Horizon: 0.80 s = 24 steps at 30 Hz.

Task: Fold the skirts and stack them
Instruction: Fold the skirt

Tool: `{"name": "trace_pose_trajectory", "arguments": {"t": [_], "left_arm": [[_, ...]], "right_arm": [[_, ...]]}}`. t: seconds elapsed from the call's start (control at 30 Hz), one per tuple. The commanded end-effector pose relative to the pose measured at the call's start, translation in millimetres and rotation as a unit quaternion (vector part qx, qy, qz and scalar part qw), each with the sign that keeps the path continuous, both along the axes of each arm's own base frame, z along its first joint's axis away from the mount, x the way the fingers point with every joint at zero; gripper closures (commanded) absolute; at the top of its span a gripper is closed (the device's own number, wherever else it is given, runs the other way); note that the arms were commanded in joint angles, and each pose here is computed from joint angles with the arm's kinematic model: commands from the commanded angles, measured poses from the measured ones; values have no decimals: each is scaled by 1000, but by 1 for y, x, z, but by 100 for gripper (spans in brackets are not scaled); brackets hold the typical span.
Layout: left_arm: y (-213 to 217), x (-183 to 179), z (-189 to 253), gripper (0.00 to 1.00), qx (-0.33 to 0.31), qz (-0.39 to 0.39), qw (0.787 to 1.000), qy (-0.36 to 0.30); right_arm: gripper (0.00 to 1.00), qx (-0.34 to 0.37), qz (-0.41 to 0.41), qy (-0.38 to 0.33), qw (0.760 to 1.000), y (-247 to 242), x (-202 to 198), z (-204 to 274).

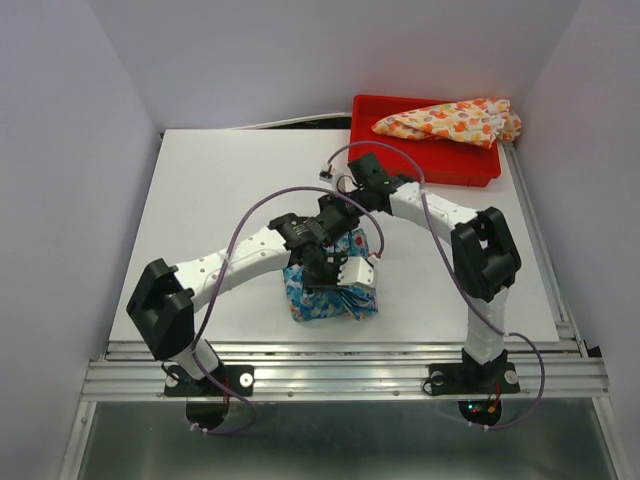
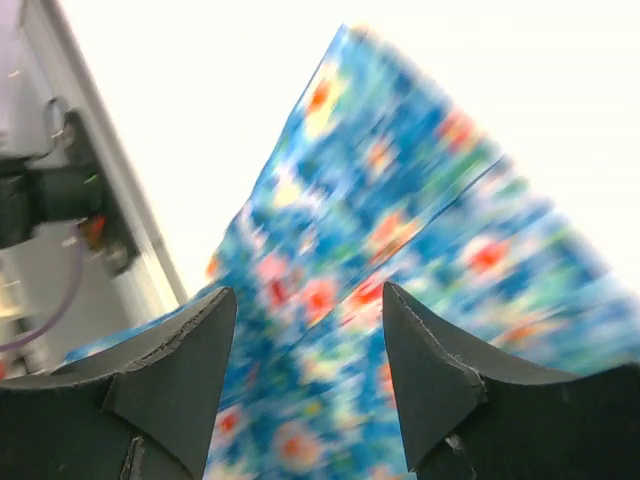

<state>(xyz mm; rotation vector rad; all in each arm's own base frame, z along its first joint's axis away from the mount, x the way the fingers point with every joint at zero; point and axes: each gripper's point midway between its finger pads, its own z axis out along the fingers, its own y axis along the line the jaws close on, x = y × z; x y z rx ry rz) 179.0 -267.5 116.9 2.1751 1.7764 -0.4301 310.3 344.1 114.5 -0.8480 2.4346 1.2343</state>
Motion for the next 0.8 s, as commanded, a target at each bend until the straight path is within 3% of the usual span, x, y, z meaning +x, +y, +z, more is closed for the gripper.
{"name": "trace_pose_trajectory", "arguments": {"t": [0.0,0.17,0.27,0.4,0.43,0.57,0.77], "left_arm": [[-4,-1,11,100,-17,-14,1000,-3],[-6,5,13,100,-18,-9,1000,-12],[-5,16,15,100,-20,0,1000,-19],[-3,39,21,100,-21,15,999,-38],[-2,46,19,100,-16,18,999,-44],[0,73,18,100,-12,28,998,-64],[7,116,4,100,-3,52,994,-92]], "right_arm": [[34,-55,29,-71,996,-14,39,-27],[39,-90,52,-65,992,-16,49,-69],[49,-98,66,-39,992,-17,45,-92],[74,-85,77,9,993,-19,22,-107],[76,-83,78,19,993,-19,18,-109],[83,-76,84,42,993,-22,5,-111],[84,-62,90,54,993,-22,-5,-104]]}}
